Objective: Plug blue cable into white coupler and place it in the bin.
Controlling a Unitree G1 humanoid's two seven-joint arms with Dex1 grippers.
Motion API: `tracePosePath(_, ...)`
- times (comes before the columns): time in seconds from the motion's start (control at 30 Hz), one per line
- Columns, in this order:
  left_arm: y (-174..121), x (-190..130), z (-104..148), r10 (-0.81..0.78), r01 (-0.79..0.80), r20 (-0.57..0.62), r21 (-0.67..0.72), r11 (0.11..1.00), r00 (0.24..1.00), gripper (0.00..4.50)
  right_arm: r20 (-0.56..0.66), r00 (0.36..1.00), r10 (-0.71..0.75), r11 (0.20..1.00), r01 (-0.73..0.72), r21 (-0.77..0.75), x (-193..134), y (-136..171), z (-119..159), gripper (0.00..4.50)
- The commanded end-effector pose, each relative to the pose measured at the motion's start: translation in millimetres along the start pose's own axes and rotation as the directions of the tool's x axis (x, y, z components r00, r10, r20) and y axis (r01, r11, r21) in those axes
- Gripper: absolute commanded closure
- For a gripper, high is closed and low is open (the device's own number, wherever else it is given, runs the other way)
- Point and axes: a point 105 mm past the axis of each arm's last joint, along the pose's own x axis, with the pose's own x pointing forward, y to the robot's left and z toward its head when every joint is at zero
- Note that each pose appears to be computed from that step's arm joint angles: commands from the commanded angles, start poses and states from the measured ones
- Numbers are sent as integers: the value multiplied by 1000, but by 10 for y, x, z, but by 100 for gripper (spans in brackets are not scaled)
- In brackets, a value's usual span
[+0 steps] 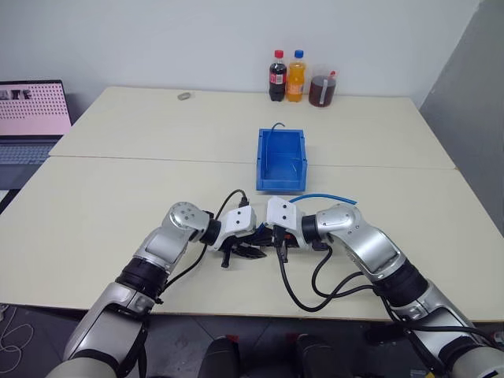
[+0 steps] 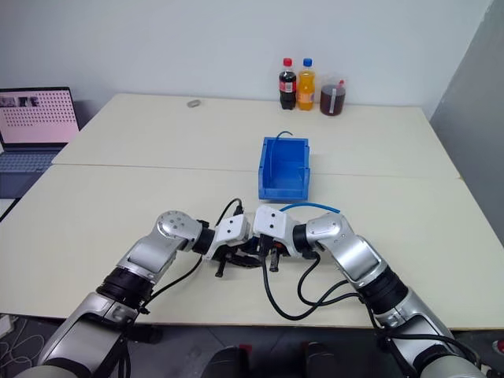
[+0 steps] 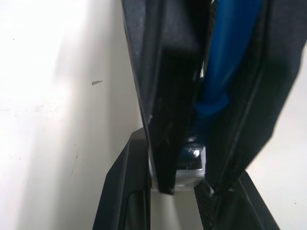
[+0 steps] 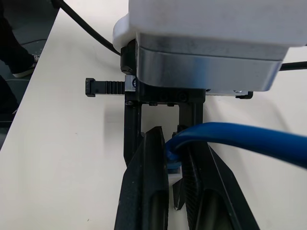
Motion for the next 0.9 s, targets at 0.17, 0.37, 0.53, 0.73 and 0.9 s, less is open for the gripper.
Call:
tracePosePath(0.17,-59,66,-84,-10,10,-32,-4,1000,999,369,-73,995,65,995,-59,78,134,150,-293,439)
tracePosePath(0.37,-46,5,-146,21,-21,-34,-18,1000,999,279,23,999,-25,999,24,30,-32,-27,-65,439)
tracePosePath(0.53,-80,-78,-130,35,-35,13,-27,999,999,168,126,990,-64,997,57,56,-146,-58,70,439)
tracePosePath(0.73,-36,-276,-78,124,-118,71,-72,990,990,42,189,973,-134,990,125,60,-323,-148,233,440)
tracePosePath(0.9,27,-432,22,231,-218,123,-115,969,965,0,220,961,-168,985,159,58,-532,-174,345,440)
